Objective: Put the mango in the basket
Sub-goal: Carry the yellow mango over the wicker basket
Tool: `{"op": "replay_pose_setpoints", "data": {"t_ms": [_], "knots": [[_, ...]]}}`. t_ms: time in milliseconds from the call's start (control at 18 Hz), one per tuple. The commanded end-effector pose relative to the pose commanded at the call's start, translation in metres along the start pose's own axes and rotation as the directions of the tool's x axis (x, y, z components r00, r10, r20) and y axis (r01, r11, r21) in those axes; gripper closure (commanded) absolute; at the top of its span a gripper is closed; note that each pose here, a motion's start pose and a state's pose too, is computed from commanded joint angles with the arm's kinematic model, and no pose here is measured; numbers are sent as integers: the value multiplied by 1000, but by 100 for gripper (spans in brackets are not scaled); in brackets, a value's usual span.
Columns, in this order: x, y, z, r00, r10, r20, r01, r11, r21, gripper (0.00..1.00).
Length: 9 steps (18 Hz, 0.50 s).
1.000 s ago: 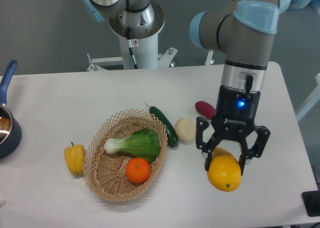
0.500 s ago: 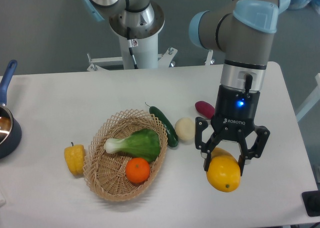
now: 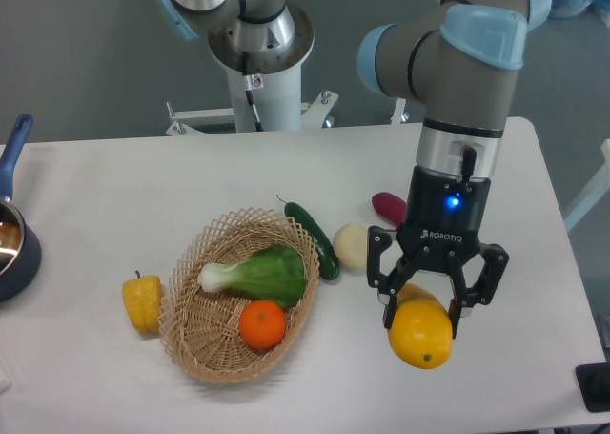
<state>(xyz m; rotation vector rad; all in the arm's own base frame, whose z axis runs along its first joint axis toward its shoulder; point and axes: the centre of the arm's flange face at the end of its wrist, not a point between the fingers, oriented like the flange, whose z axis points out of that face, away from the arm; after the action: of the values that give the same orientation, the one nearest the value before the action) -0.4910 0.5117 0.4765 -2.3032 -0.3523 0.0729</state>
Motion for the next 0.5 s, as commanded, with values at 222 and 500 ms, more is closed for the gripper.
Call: {"op": "replay_pose_setpoints", "data": {"t_ms": [222,500], "knots": [[12,8,22,1000,0,-20,-1,999,-34,60],[48,15,47,997,58,-50,-63,994,-84,62]]}}
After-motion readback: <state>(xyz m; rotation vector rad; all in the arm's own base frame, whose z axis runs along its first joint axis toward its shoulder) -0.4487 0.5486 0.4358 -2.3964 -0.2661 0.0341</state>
